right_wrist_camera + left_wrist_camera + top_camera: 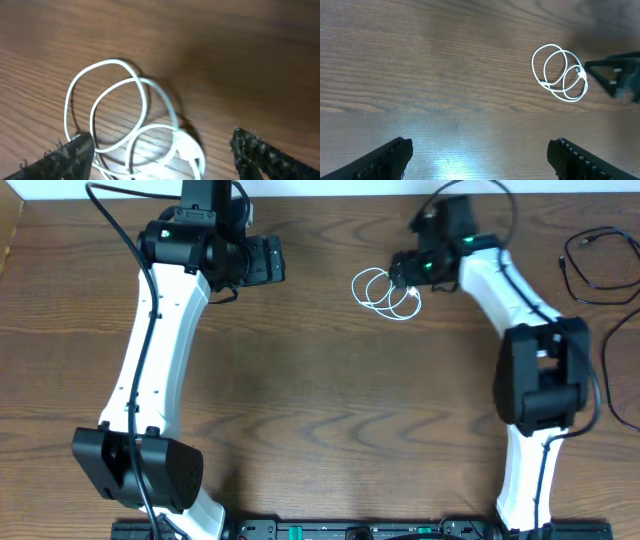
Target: Untangle cables
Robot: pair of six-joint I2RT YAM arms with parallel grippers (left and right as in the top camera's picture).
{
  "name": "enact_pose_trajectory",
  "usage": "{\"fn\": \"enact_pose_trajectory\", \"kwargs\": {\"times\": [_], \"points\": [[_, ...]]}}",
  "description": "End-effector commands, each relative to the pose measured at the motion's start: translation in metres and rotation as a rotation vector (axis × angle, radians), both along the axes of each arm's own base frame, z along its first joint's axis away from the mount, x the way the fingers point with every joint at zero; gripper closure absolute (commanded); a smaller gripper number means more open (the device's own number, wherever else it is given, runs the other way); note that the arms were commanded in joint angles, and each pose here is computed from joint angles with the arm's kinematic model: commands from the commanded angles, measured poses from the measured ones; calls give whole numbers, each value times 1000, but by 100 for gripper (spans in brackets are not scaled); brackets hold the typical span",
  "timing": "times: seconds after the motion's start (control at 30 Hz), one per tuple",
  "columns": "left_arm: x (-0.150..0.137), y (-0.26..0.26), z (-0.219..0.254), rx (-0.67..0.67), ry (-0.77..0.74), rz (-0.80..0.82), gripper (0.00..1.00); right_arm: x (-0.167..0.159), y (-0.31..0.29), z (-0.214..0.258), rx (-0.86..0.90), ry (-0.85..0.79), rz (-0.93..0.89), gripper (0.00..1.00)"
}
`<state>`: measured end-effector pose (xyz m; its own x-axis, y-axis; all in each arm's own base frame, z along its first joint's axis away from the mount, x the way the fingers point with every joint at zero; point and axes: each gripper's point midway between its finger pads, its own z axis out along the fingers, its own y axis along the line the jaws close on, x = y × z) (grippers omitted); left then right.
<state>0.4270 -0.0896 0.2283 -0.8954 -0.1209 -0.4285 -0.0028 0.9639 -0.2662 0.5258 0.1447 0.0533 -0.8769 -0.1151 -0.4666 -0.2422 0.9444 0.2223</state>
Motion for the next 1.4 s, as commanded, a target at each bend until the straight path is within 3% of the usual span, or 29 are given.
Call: {"fn": "enact_pose_trajectory", "kwargs": {"times": [0.0,0.17,0.3,0.43,0.73,1.1,1.2,1.23,1.37], "points": [[0,3,-6,17,16,3,9,-2,19,-27,-36,27,-20,41],[-1,4,-7,18,21,3,9,-4,45,-38,2,43,-65,55],[-3,4,-8,19,28,3,9,-6,35,-45,-23,78,-272,65],[-3,4,-8,19,28,3,9,-11,29,-48,-84,84,-374,63],[-3,4,-8,19,27,3,9,-22,25,-52,-160,94,-398,61],[-3,4,-8,19,28,3,9,-28,40,-75,-123,140,-426,73],[-3,4,-8,19,28,3,9,-36,45,-91,-145,168,-411,82],[-3,4,-8,19,28,3,9,-38,45,-93,-150,175,-408,95],[-3,4,-8,19,28,3,9,-40,47,-90,-165,171,-359,99]]}}
